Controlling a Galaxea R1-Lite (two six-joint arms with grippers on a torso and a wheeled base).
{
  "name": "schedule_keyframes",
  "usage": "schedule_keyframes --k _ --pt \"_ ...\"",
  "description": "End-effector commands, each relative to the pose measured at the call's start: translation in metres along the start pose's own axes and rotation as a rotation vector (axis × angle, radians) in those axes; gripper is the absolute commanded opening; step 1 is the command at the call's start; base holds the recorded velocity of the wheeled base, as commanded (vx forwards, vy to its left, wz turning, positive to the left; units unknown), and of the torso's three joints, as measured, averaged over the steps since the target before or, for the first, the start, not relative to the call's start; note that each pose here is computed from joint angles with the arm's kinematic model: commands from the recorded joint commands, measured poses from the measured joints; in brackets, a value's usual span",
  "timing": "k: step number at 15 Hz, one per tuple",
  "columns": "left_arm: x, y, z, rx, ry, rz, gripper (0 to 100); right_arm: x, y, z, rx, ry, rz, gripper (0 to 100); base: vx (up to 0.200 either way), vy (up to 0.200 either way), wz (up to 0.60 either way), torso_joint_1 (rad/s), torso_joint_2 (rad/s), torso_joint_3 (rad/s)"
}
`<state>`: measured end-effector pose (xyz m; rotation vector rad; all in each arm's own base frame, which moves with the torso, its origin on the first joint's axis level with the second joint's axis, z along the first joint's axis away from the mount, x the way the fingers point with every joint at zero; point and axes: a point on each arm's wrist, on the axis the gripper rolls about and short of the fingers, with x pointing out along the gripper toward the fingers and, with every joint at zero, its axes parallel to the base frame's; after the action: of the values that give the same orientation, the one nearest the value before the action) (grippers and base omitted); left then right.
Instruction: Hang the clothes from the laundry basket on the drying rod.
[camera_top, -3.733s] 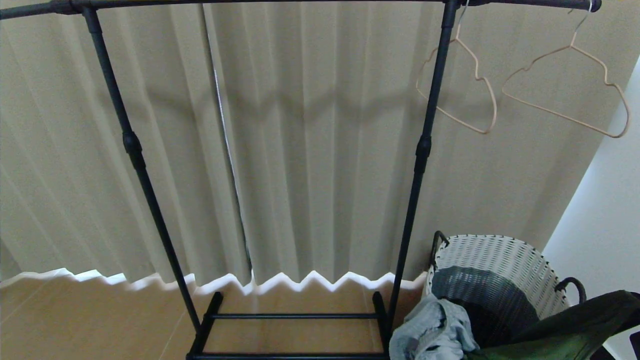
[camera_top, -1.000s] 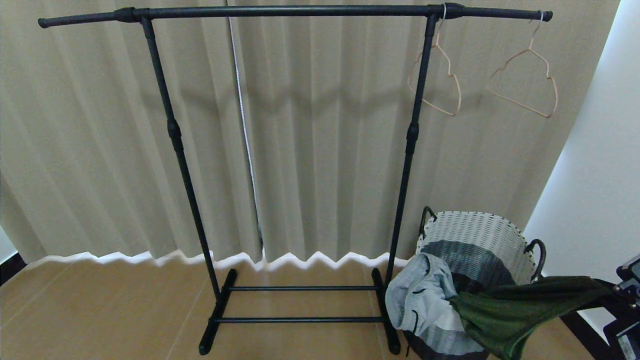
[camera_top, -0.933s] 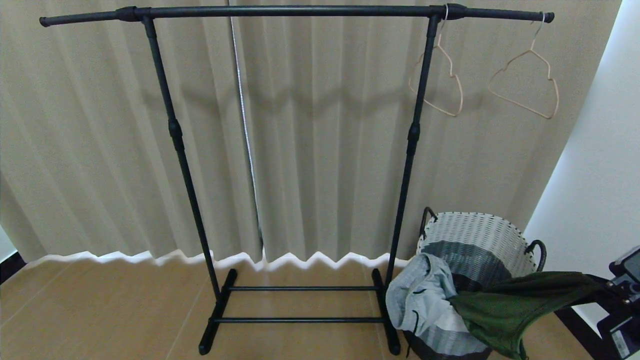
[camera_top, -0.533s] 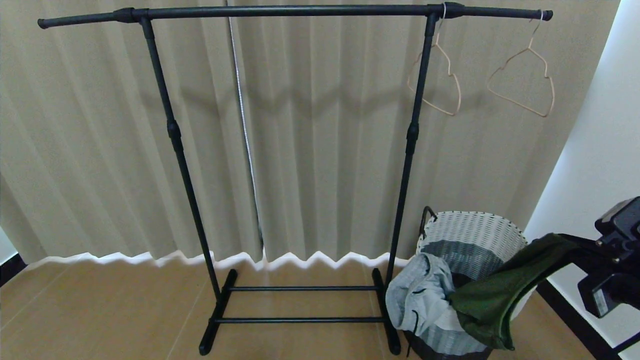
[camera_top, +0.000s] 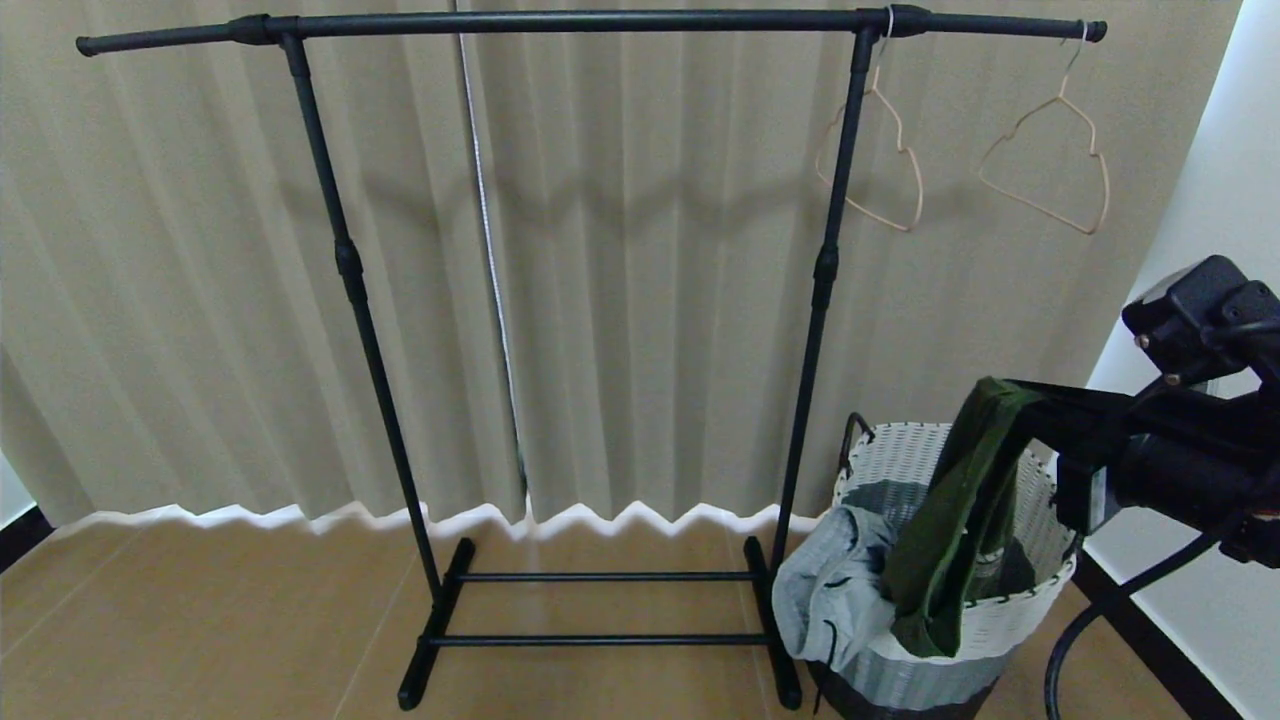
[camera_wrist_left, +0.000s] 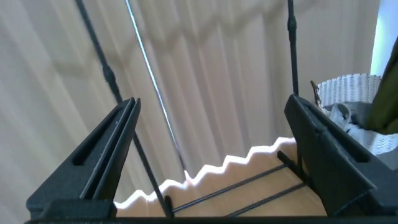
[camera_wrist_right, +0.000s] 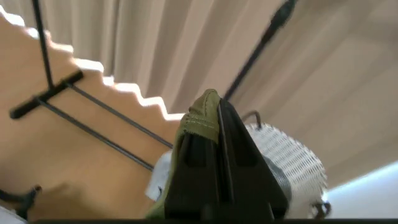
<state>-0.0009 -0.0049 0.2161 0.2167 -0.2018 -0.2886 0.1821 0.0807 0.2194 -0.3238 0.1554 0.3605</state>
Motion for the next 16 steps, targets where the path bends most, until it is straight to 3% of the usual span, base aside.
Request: schedule_keyframes --k 1,2,3,5,7,10,11,13,16 --pt "0.097 0.02 0.023 0.02 0.116 -0.112 100 0.006 0.001 0.008 0.045 -0.02 0.006 0 0.0 0.0 0.0 0.0 0.0 0.0" --pt "0.125 0.016 0.017 0.018 0.118 -0.168 100 0.005 0.003 0.012 0.087 -0.035 0.023 0 0.0 0.0 0.0 0.0 0.0 0.0" --pt "0.15 0.002 0.016 0.012 0.084 -0.255 100 0.003 0.006 0.015 0.103 -0.048 0.037 0 0.0 0.0 0.0 0.0 0.0 0.0" --pt "0.173 -0.028 0.014 0.007 0.086 -0.318 100 -0.002 0.006 0.021 0.103 -0.077 0.047 0 0.0 0.0 0.0 0.0 0.0 0.0" --pt "0.184 -0.064 0.007 0.014 0.152 -0.369 100 -0.004 0.013 0.035 0.106 -0.127 0.087 0 0.0 0.0 0.0 0.0 0.0 0.0" --pt "0.202 -0.095 -0.006 0.024 0.218 -0.463 100 -0.008 0.025 0.052 0.208 -0.178 0.17 0 0.0 0.0 0.0 0.0 0.0 0.0" --pt "0.209 -0.109 -0.011 0.001 0.248 -0.496 100 -0.01 0.028 0.056 0.215 -0.193 0.189 0 0.0 0.0 0.0 0.0 0.0 0.0" --pt "0.225 -0.153 -0.016 -0.097 0.31 -0.585 100 -0.014 0.032 0.066 0.218 -0.23 0.218 0 0.0 0.0 0.0 0.0 0.0 0.0" --pt "0.246 -0.203 -0.02 -0.165 0.352 -0.638 100 -0.013 0.036 0.067 0.215 -0.229 0.239 0 0.0 0.0 0.0 0.0 0.0 0.0"
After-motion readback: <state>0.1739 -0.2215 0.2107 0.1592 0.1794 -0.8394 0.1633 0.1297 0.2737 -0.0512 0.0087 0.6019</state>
